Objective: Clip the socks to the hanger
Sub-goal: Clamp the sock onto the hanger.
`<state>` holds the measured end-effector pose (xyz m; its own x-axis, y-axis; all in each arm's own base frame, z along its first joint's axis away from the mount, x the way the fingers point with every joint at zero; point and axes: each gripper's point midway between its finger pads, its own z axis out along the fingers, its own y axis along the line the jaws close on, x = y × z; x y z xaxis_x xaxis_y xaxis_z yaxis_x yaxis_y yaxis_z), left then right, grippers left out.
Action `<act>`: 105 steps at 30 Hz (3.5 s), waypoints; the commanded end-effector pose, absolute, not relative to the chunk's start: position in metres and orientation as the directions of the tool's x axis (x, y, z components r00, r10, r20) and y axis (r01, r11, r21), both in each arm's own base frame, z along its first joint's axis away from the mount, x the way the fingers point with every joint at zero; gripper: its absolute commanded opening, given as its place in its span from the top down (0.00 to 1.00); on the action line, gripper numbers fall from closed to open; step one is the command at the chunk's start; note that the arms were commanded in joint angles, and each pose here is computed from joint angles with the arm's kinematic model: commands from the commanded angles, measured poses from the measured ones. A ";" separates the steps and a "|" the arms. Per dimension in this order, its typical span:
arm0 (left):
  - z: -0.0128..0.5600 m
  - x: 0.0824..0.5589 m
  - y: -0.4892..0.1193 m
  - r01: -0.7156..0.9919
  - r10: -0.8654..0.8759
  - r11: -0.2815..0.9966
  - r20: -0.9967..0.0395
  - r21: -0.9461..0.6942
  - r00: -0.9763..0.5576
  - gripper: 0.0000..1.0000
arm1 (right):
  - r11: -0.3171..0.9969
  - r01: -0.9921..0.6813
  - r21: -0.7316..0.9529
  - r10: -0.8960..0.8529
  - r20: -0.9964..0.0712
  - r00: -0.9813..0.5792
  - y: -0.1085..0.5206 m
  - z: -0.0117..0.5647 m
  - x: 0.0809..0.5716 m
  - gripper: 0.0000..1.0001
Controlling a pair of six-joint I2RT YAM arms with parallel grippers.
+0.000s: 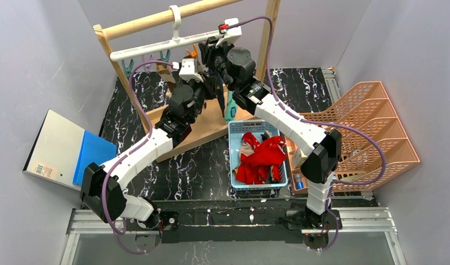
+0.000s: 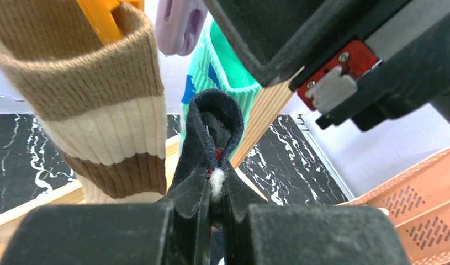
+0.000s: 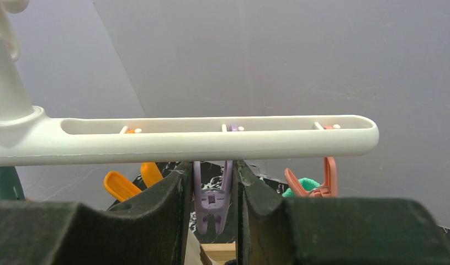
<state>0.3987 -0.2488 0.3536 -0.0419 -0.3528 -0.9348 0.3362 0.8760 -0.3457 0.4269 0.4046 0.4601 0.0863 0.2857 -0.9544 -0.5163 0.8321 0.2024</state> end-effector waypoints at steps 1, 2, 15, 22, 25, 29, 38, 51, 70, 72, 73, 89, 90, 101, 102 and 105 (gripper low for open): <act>0.386 0.403 -0.235 0.288 -0.363 0.897 -0.931 -0.336 0.045 1.00 | 0.811 -0.536 0.237 0.369 -0.917 0.154 0.384 0.511 0.408 0.99; 0.386 0.404 -0.233 0.279 -0.358 0.901 -0.932 -0.332 0.049 1.00 | 0.811 -0.535 0.237 0.369 -0.917 0.154 0.384 0.511 0.408 0.99; 0.384 0.406 -0.222 0.238 -0.319 0.925 -0.946 -0.298 0.056 1.00 | 0.812 -0.532 0.241 0.376 -0.913 0.160 0.377 0.515 0.404 0.99; 0.391 0.406 -0.220 0.239 -0.319 0.925 -0.945 -0.295 0.070 1.00 | 0.818 -0.527 0.233 0.365 -0.917 0.161 0.376 0.512 0.404 0.99; 0.395 0.405 -0.217 0.237 -0.320 0.926 -0.944 -0.294 0.079 1.00 | 0.822 -0.523 0.226 0.359 -0.919 0.166 0.375 0.511 0.404 0.99; 0.400 0.404 -0.216 0.237 -0.317 0.927 -0.944 -0.289 0.089 1.00 | 0.828 -0.516 0.220 0.350 -0.921 0.169 0.374 0.509 0.405 0.99; 0.407 0.403 -0.213 0.233 -0.313 0.930 -0.944 -0.283 0.105 1.00 | 0.836 -0.507 0.211 0.341 -0.923 0.177 0.372 0.508 0.406 0.99; 0.416 0.399 -0.206 0.218 -0.309 0.936 -0.943 -0.278 0.127 1.00 | 0.844 -0.498 0.200 0.327 -0.928 0.180 0.370 0.504 0.406 0.99; 0.434 0.394 -0.207 0.254 -0.344 0.919 -0.926 -0.300 0.152 1.00 | 0.840 -0.503 0.204 0.325 -0.931 0.164 0.372 0.498 0.406 0.99; 0.434 0.393 -0.208 0.260 -0.346 0.918 -0.926 -0.301 0.151 1.00 | 0.839 -0.503 0.208 0.329 -0.930 0.164 0.372 0.498 0.406 0.99; 0.434 0.393 -0.208 0.261 -0.348 0.917 -0.925 -0.303 0.151 1.00 | 0.839 -0.503 0.208 0.330 -0.930 0.164 0.372 0.499 0.406 0.99; 0.431 0.391 -0.205 0.250 -0.345 0.920 -0.927 -0.302 0.149 1.00 | 0.845 -0.492 0.209 0.326 -0.931 0.165 0.369 0.501 0.407 0.99; 0.432 0.391 -0.205 0.253 -0.347 0.919 -0.926 -0.303 0.150 1.00 | 0.844 -0.493 0.209 0.325 -0.932 0.161 0.370 0.500 0.407 0.99; 0.448 0.391 -0.212 0.291 -0.367 0.905 -0.915 -0.310 0.166 1.00 | 0.838 -0.501 0.217 0.326 -0.935 0.141 0.373 0.494 0.407 0.99; 0.449 0.391 -0.213 0.294 -0.369 0.904 -0.914 -0.311 0.166 1.00 | 0.838 -0.501 0.218 0.328 -0.934 0.141 0.373 0.495 0.407 0.99; 0.451 0.391 -0.214 0.301 -0.374 0.900 -0.912 -0.314 0.167 1.00 | 0.835 -0.503 0.221 0.330 -0.934 0.138 0.374 0.495 0.406 0.99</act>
